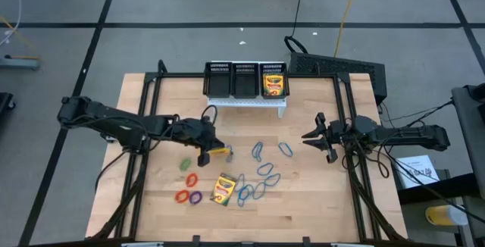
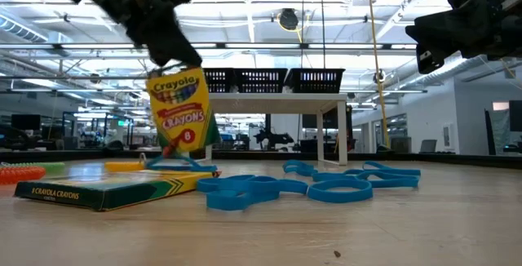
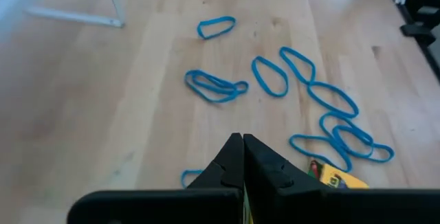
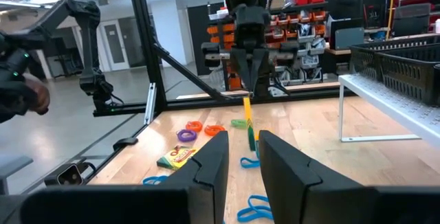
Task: Pick & Place Office Desk Supplies
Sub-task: Put the crayon box into the right black bin
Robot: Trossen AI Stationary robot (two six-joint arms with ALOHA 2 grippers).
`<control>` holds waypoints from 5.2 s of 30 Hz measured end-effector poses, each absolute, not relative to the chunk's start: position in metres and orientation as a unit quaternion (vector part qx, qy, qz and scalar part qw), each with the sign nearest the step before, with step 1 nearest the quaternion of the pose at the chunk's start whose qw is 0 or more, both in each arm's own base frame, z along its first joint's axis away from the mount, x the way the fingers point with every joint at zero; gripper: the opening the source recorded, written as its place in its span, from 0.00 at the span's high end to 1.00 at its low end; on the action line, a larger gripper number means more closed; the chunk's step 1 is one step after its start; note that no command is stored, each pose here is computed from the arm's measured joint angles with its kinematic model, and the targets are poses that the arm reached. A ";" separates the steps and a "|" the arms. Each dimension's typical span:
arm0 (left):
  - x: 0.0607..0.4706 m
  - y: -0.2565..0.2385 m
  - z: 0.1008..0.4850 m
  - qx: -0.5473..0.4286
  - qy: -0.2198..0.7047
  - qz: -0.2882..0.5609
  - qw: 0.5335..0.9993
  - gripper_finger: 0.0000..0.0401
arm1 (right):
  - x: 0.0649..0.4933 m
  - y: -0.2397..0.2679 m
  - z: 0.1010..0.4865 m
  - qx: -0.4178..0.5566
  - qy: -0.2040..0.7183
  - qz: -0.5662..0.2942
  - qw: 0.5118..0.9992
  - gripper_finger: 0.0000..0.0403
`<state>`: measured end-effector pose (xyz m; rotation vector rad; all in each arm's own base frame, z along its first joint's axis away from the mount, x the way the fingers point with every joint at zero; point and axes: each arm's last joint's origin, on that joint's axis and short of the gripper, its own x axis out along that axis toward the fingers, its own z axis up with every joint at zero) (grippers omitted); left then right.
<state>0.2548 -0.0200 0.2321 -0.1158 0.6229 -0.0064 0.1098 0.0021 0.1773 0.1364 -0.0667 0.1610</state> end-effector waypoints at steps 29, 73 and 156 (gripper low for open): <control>0.260 -0.041 0.273 0.073 0.306 -0.023 0.949 1.00 | 0.110 -0.002 0.193 0.089 -0.117 0.028 0.989 0.82; 0.330 -0.045 0.280 0.115 0.370 -0.048 0.921 1.00 | 0.301 0.010 0.196 0.098 0.044 0.030 0.994 0.36; 0.242 -0.030 0.326 0.051 0.233 -0.033 0.970 0.91 | 0.309 0.025 0.209 0.044 0.022 0.052 0.997 0.95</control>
